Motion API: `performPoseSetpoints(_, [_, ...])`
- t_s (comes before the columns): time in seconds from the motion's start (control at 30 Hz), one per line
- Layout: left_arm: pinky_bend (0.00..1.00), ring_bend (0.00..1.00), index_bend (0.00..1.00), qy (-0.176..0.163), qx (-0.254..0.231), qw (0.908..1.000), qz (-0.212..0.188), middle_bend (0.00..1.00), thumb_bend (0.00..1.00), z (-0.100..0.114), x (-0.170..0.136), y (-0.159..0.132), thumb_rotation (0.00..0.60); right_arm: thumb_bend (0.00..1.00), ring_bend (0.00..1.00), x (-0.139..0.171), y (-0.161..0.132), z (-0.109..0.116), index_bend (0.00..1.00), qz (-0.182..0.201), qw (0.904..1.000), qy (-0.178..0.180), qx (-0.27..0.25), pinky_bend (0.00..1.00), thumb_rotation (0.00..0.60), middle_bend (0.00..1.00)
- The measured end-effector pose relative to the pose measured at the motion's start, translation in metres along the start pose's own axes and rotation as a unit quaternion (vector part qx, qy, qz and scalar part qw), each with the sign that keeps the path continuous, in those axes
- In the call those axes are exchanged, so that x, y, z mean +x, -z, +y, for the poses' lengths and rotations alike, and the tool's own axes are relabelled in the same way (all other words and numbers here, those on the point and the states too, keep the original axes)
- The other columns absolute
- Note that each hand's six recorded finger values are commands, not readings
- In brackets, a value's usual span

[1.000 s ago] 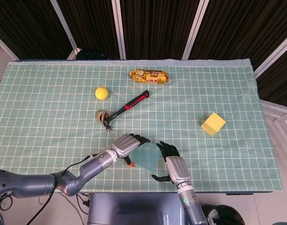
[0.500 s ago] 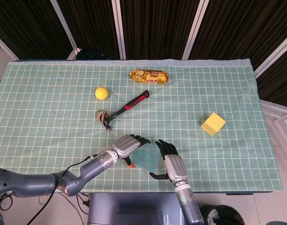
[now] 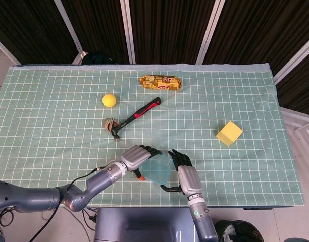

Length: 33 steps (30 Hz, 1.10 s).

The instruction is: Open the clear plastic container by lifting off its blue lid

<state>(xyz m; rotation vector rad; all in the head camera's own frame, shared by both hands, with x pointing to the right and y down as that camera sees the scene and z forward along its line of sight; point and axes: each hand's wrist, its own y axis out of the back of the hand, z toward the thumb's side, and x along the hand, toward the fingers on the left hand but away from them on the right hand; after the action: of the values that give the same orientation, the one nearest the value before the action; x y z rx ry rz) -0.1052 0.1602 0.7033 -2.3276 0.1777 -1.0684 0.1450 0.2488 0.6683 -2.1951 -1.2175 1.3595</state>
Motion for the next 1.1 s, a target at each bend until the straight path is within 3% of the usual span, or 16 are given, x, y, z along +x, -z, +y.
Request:
performPoseSetpoints(0.47, [0.43, 0.31, 0.32, 0.008, -0.002, 1.0, -0.001, 0.34, 0.12, -0.0026, -0.001, 0.0002, 0.6, 0.24, 0.0, -0.0016, 0.0016, 0.0033, 0.0, 0.01, 0.9998, 0.015, 0.003, 0.0, 0.6, 0.0])
performPoseSetpoints(0.8, [0.44, 0.31, 0.32, 0.013, 0.004, 0.9999, 0.0, 0.34, 0.12, -0.0048, -0.0004, 0.0011, 0.6, 0.24, 0.0, -0.0002, -0.003, 0.0046, 0.0, 0.018, 0.9987, 0.027, -0.04, 0.0, 0.6, 0.0])
performPoseSetpoints(1.1, [0.44, 0.31, 0.31, 0.015, 0.006, 0.9999, -0.002, 0.33, 0.12, -0.0075, 0.0013, -0.0027, 0.6, 0.24, 0.0, -0.0021, -0.005, 0.0029, 0.0, -0.008, 0.9964, 0.021, -0.082, 0.0, 0.6, 0.0])
